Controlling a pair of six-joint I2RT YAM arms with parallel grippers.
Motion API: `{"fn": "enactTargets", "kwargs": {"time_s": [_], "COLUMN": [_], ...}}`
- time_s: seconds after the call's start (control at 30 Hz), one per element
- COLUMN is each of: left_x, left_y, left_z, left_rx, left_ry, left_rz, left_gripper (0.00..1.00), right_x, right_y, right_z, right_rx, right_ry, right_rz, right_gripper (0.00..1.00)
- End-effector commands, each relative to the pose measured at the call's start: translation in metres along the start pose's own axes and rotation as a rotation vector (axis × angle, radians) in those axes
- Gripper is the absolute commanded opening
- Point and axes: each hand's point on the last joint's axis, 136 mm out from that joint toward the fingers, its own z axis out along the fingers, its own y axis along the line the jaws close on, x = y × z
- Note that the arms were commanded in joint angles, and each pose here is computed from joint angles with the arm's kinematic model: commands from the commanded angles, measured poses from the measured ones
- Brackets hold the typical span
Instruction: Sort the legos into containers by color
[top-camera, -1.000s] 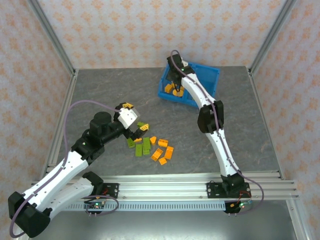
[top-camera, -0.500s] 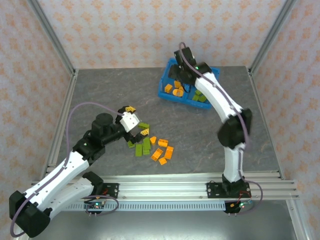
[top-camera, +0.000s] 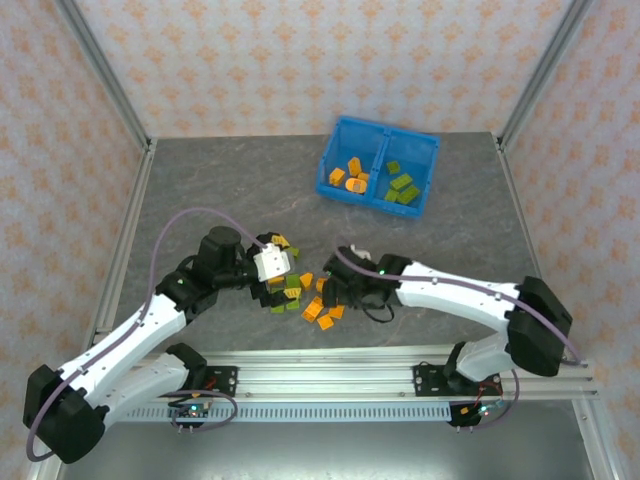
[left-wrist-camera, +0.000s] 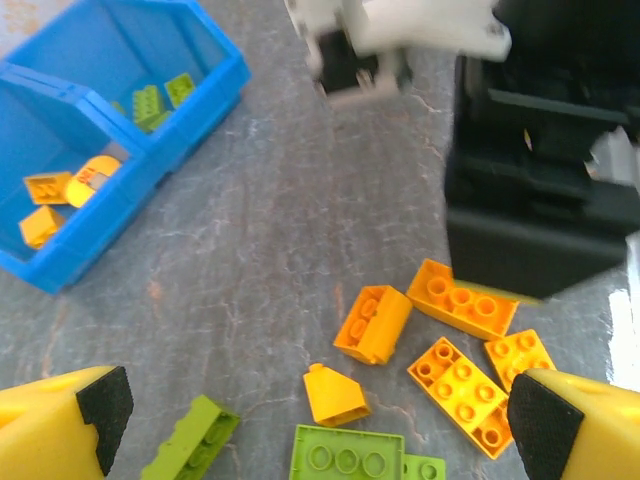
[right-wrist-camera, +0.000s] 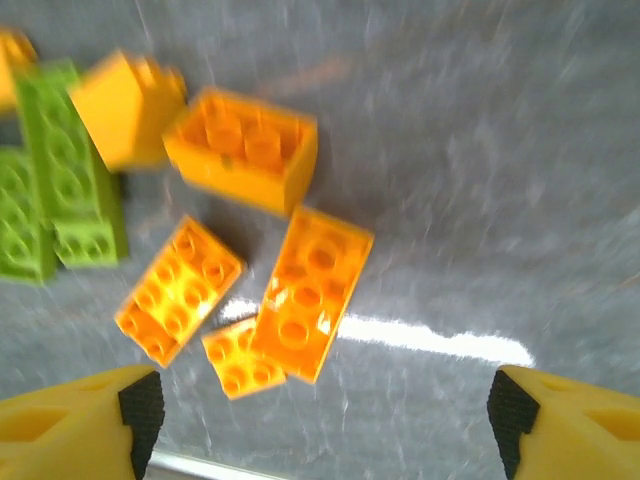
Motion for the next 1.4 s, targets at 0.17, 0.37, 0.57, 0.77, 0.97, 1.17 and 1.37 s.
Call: {"fn": "enactTargets", "kwargs": {"time_s": [0.17, 0.37, 0.57, 0.77, 0.97, 1.17, 1.37], "left_x": [0.005, 0.008, 0.01, 0.01, 0.005, -0.013, -0.018], "left_y": [-0.007, -0.01, -0.009, -0.008, 0.003, 0.021, 0.059], "left_z": [-0.001, 0.001, 0.003, 0.004, 0.0, -0.006, -0.016], "left_rx": [0.043, 0.06, 0.06, 0.055, -0.014, -0.103, -0.317], "left_ry": [0.027, 0.042, 0.052, 0.052, 0.043, -0.028, -0.05], "left_rz": [0.034, 0.037, 0.034, 0.038, 0.026, -0.02, -0.128], "left_gripper": [1.0, 1.0, 1.0, 1.0, 1.0, 1.0, 1.0], "right_x": [-0.002, 0.004, 0.007, -0.006, -0.06, -0.157, -0.259], "right_y": [0.01, 0.014, -0.001, -0.017, -0.014, -0.019, -0.02], "right_z": [0.033, 0.058, 0.067, 0.049, -0.008, -0.082, -0.096], "right_rx": [0.048, 0.074, 0.147, 0.213, 0.161, 0.149, 0.165], "right_ry": [0.015, 0.062, 0.062, -0.021, -0.225, -0.493, -0.589], "right_rz": [0.023, 0.022, 0.07, 0.093, 0.106, 0.098, 0.099], "right_gripper": [0.77, 0.75, 0.51, 0.37, 0.3, 0.3, 0.31]}}
